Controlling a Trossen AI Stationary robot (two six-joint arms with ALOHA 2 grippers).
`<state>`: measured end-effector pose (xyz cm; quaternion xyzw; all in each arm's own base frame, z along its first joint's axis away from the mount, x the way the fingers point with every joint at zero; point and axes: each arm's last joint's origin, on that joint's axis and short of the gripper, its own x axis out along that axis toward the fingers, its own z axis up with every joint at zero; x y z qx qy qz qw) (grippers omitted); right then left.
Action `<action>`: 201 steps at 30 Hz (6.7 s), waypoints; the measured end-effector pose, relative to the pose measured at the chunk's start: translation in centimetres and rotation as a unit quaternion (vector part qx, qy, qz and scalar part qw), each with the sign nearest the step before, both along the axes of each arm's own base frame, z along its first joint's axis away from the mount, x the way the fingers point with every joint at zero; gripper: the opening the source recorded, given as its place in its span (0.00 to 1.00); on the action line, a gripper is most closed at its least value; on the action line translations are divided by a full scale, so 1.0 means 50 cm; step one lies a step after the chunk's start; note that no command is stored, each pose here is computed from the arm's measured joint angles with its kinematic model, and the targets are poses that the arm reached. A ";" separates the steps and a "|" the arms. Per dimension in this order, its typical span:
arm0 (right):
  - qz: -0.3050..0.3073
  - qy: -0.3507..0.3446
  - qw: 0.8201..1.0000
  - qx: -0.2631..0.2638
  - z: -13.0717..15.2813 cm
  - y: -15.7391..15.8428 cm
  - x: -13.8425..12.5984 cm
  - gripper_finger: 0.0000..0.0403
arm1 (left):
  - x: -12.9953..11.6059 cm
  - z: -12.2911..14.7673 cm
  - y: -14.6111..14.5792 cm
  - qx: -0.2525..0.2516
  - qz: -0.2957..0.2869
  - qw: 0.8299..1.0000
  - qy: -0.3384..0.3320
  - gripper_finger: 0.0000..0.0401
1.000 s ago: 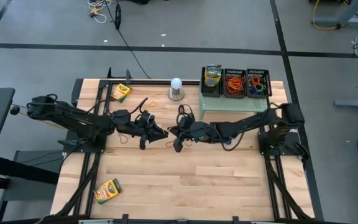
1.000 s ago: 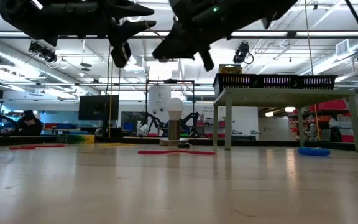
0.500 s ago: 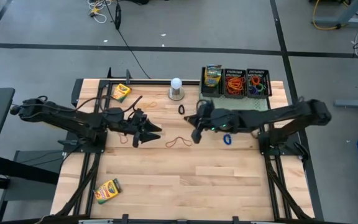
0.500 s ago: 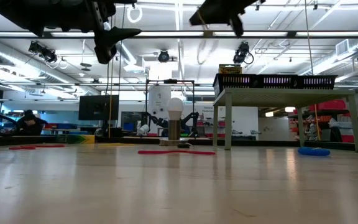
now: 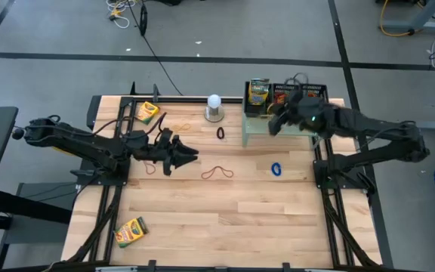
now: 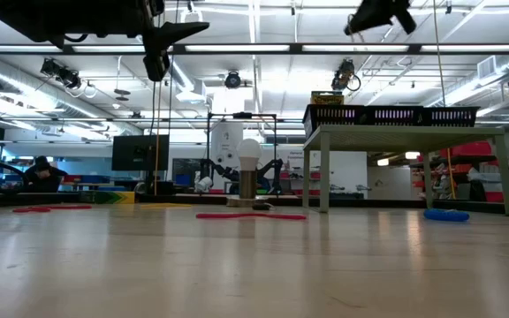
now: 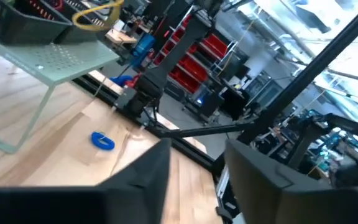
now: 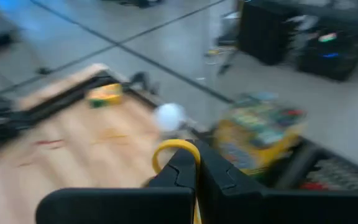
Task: Pick & Place Office Desk Supplies
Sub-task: Put the bottom yellow rubber band into the middle basket on the shelf, then put the bottom crayon box into the left basket on the shelf
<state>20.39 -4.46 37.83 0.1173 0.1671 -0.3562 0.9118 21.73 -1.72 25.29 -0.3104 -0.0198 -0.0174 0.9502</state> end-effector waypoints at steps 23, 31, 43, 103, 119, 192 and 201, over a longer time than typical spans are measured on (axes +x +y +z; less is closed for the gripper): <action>-0.225 0.176 0.954 0.094 -0.103 -0.248 -0.052 0.05 | 0.000 -0.002 0.013 -0.028 0.052 0.998 0.003 0.06; -0.257 0.186 0.935 0.159 -0.122 -0.249 -0.060 0.34 | 0.001 -0.007 0.012 -0.013 0.052 0.998 0.018 0.03; -0.175 0.156 0.959 0.160 -0.009 -0.218 -0.070 0.75 | 0.010 -0.004 0.009 0.046 0.032 0.989 0.139 0.02; 0.125 0.046 0.990 0.055 -0.160 0.219 0.020 0.02 | -0.123 -0.200 -0.343 0.263 -0.428 0.645 0.576 0.44; 0.126 0.047 0.989 0.055 -0.160 0.220 0.020 0.02 | -0.100 -0.220 -0.352 0.268 -0.456 0.648 0.549 0.04; 0.218 0.183 0.897 0.339 -0.355 0.254 0.175 0.26 | 0.037 -0.190 -0.049 0.042 -0.005 0.998 0.051 0.02; 0.236 0.205 0.875 0.370 -0.427 0.213 0.228 0.47 | -0.006 -0.204 -0.050 0.031 -0.009 0.999 0.013 0.02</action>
